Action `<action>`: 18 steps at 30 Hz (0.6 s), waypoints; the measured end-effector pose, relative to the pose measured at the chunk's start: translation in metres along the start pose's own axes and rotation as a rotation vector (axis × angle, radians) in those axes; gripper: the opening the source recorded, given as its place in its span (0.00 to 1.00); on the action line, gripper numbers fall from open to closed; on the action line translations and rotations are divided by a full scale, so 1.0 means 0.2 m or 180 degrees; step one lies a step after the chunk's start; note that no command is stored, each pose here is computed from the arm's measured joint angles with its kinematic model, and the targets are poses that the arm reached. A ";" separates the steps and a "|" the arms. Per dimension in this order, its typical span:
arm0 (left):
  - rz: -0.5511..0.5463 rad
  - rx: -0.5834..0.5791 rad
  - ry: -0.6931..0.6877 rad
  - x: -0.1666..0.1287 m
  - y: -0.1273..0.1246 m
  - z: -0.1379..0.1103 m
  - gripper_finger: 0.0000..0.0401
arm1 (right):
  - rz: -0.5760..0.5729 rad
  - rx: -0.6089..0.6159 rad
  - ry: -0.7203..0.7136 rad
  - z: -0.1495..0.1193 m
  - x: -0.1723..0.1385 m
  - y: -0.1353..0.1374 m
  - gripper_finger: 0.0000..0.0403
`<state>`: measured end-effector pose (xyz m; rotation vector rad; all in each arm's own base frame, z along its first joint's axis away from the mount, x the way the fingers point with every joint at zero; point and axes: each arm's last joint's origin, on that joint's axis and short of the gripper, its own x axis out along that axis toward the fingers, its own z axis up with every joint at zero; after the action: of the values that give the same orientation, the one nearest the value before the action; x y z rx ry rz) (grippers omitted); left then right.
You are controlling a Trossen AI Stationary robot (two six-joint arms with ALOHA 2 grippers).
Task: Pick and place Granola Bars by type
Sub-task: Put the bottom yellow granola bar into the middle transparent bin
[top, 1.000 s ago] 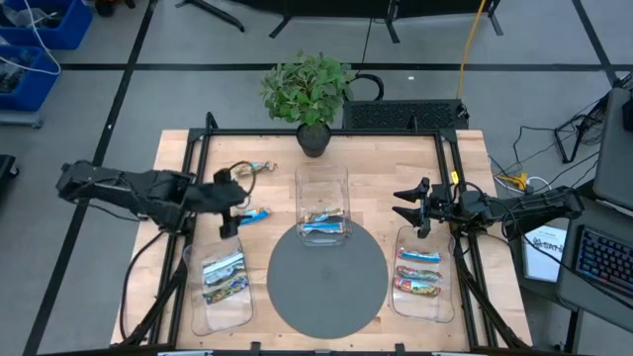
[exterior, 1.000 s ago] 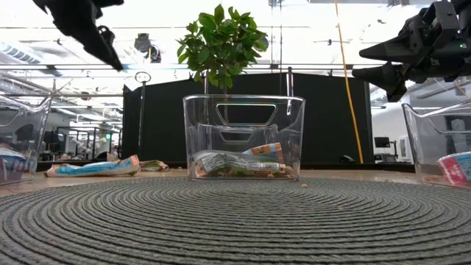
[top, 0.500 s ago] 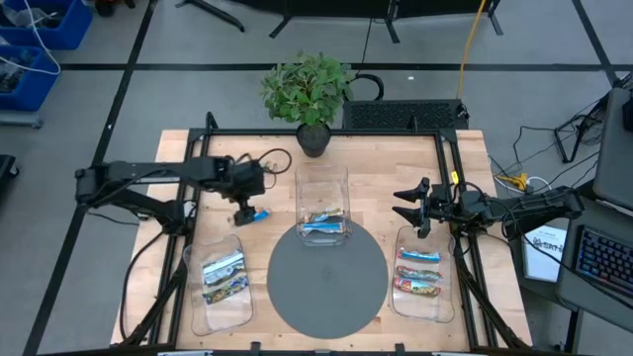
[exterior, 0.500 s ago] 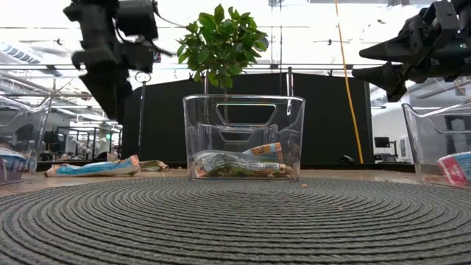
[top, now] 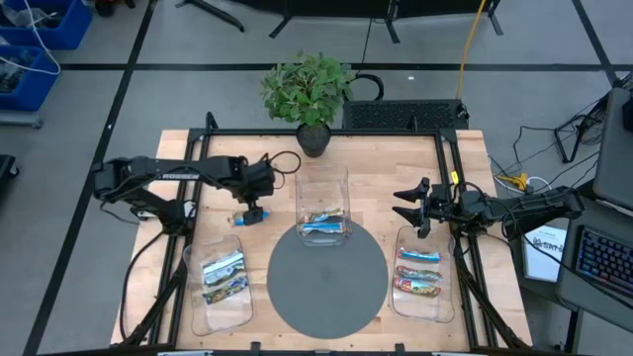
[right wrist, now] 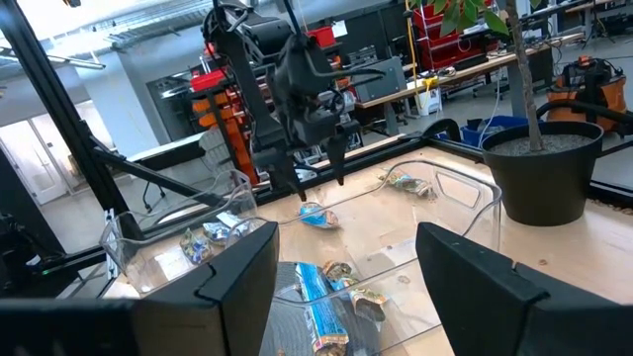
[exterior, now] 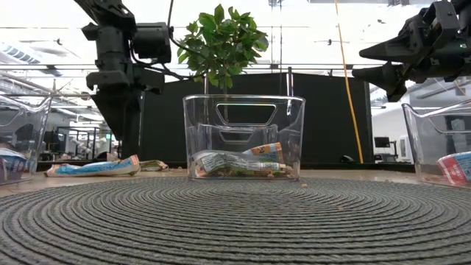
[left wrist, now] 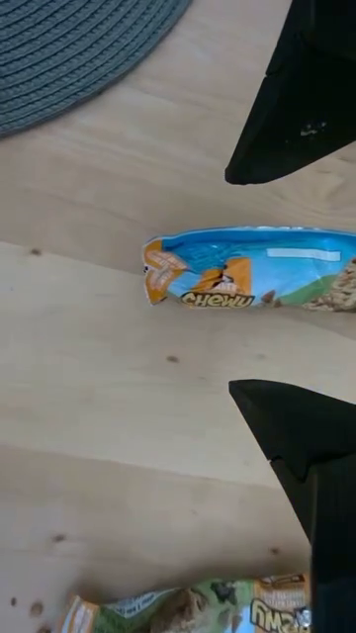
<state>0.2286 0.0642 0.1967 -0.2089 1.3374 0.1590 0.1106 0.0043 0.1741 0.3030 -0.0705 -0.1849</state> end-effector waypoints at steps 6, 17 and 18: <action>-0.0042 -0.0064 0.0116 0.05 0.00 0.01 0.85 | -0.0001 0.0000 0.0001 0.00 0.00 0.00 0.58; -0.0072 -0.0132 0.0243 0.18 0.01 -0.08 0.85 | 0.0000 0.0000 0.0001 0.00 0.00 0.00 0.58; -0.0067 -0.0129 0.0234 0.19 0.01 -0.09 0.85 | -0.0001 0.0000 0.0001 0.00 0.00 0.00 0.58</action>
<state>0.2199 0.0608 0.1563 -0.2652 1.4054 0.1620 0.1106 0.0043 0.1740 0.3029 -0.0701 -0.1851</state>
